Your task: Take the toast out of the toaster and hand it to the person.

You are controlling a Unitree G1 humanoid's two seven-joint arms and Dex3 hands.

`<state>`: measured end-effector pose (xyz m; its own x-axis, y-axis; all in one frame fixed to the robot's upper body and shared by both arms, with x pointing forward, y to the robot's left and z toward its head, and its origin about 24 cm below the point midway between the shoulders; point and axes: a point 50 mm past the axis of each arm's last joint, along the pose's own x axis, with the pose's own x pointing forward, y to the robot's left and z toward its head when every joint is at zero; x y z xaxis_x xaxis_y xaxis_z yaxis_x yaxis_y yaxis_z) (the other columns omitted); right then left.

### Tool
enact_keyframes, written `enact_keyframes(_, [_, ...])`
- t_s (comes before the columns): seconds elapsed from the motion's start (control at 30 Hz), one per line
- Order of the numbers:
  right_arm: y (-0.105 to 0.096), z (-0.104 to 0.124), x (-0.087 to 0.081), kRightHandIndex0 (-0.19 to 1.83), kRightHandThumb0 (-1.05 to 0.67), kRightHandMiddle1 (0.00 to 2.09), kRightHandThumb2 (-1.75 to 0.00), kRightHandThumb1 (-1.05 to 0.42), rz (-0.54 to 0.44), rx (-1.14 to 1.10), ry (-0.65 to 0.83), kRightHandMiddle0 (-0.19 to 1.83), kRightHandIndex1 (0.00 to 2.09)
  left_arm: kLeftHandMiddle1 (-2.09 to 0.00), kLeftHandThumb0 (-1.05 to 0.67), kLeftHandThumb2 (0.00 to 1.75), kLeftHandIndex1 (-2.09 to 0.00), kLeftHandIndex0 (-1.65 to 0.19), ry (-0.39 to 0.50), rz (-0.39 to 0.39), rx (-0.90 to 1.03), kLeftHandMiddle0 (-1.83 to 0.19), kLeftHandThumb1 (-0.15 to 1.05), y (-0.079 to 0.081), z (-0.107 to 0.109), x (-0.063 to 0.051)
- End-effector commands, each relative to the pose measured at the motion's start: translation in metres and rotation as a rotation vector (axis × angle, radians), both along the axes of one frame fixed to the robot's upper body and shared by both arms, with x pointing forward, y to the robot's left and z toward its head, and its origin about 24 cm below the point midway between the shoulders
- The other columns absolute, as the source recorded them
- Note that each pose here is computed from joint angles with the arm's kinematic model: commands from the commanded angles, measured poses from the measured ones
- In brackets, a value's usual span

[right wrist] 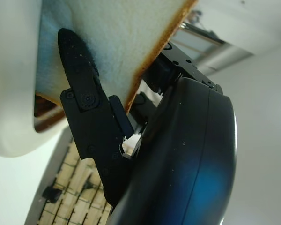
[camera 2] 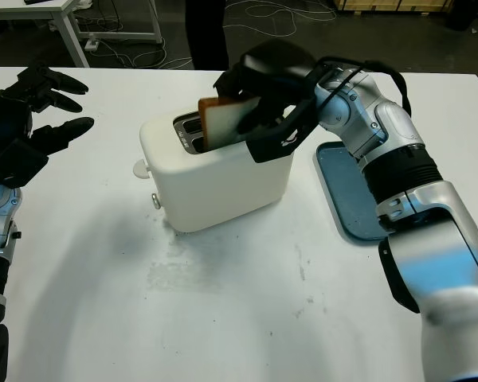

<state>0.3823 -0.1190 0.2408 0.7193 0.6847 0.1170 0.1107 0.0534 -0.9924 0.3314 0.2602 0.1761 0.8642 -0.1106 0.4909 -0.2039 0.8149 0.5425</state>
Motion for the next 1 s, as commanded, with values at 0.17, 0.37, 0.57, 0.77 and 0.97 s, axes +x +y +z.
enact_keyframes(0.17, [-0.010, 0.012, 0.005, 0.97, -0.50, 1.74, -0.45, -0.92, -0.023, 0.128, -0.075, 0.72, 1.75, -1.30, -0.91, 0.15, -1.20, -0.37, 0.002, 0.003, 0.014, -0.42, 0.92, 0.000, 0.001, 0.001])
enact_keyframes(0.37, [-0.033, 0.045, 0.012, 0.96, -0.48, 1.75, -0.41, -0.92, -0.038, 0.471, 0.077, 0.67, 1.75, -1.30, -0.92, 0.16, -1.21, -0.36, 0.005, 0.006, 0.017, -0.42, 0.92, 0.001, 0.001, 0.001])
enact_keyframes(0.57, [-0.072, 0.074, 0.019, 1.04, -0.47, 1.75, -0.31, -0.92, -0.010, 0.906, 0.239, 0.80, 1.75, -1.30, -0.92, 0.16, -1.20, -0.36, 0.000, 0.008, 0.008, -0.41, 0.92, 0.002, 0.000, 0.000])
enact_keyframes(0.77, [-0.102, 0.062, 0.026, 1.05, -0.41, 1.75, -0.34, -0.92, -0.068, 1.240, 0.386, 0.77, 1.75, -1.31, -0.92, 0.17, -1.21, -0.35, 0.000, 0.006, 0.006, -0.41, 0.92, 0.002, -0.001, 0.000])
enact_keyframes(0.97, [-0.120, 0.024, 0.031, 0.95, -0.29, 1.75, -0.45, -0.92, -0.193, 1.458, 0.467, 0.60, 1.75, -1.30, -0.92, 0.16, -1.21, -0.35, 0.004, 0.005, 0.004, -0.41, 0.92, 0.002, -0.002, 0.001])
